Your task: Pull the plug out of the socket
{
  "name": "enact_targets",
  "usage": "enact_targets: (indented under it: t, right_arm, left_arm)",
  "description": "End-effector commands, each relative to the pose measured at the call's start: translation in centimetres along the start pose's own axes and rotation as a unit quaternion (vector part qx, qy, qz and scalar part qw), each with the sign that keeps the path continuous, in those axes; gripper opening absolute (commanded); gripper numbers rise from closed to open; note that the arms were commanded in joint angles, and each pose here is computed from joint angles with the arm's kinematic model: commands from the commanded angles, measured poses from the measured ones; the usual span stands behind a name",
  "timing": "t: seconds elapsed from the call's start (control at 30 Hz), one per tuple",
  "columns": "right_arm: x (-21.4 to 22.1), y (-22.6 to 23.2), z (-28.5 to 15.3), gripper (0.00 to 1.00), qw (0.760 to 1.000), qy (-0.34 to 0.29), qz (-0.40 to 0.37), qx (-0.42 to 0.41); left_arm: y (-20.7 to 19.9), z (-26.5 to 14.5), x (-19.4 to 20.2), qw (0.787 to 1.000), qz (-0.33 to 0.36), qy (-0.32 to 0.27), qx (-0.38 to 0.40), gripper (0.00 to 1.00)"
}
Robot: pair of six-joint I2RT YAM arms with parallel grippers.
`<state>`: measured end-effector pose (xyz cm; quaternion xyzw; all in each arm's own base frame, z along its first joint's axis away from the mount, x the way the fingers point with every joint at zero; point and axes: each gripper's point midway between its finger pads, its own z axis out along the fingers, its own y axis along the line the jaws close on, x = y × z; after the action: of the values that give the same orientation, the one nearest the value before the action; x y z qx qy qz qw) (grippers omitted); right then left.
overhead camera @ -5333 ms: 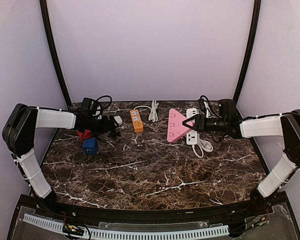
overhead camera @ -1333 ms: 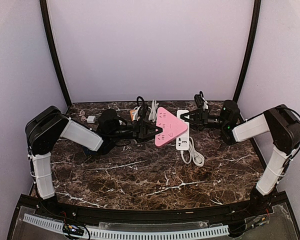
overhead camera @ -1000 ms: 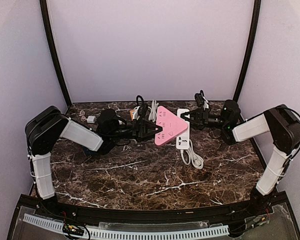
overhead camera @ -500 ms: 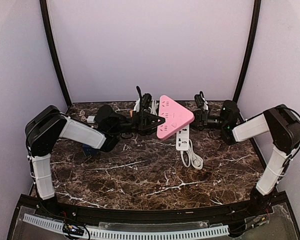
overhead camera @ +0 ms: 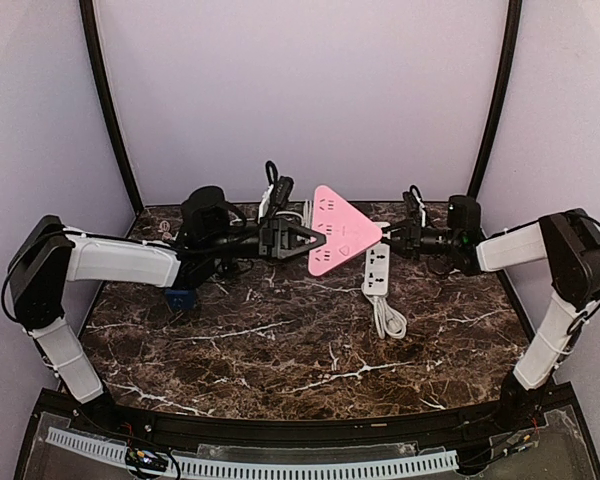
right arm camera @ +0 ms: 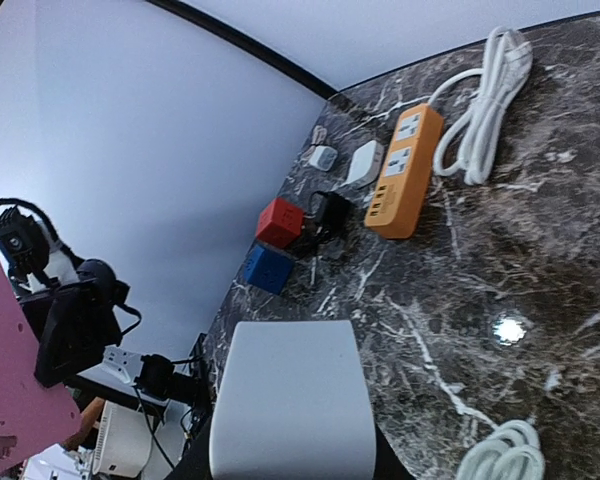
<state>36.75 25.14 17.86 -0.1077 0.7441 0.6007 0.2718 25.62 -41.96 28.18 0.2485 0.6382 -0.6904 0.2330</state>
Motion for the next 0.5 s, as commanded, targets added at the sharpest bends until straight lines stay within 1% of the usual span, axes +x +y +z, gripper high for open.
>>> enact_targets:
  t: [0.0,0.13,0.2,0.27,0.33,0.47]
  right_arm:
    - [-5.8,-2.2,-4.7,0.00,0.990,-0.058,-0.074,0.109]
    - [-11.5,-3.1,-9.4,0.00,0.969,-0.124,-0.106,0.185]
    - [-14.4,-3.0,-10.6,0.00,0.957,-0.145,-0.127,0.216]
    - [-16.9,-2.6,-10.7,0.00,0.951,-0.152,-0.144,0.229]
    - [-19.1,-2.3,-10.3,0.00,0.949,-0.157,-0.151,0.226]
    - [-21.6,-3.2,-8.6,0.00,0.939,-0.141,-0.171,0.262]
  left_arm:
    - [2.0,-2.8,-0.3,0.993,0.047,-0.005,-0.104,0.01]
    - [3.6,-4.8,-1.0,0.990,0.032,-0.025,-0.138,0.01]
    - [3.9,-5.3,-1.1,0.988,0.030,-0.029,-0.146,0.01]
    - [4.1,-5.6,-1.1,0.987,0.029,-0.030,-0.153,0.01]
    - [4.3,-5.9,-1.2,0.986,0.029,-0.032,-0.158,0.01]
    - [5.0,-6.6,-1.3,0.983,0.025,-0.039,-0.177,0.01]
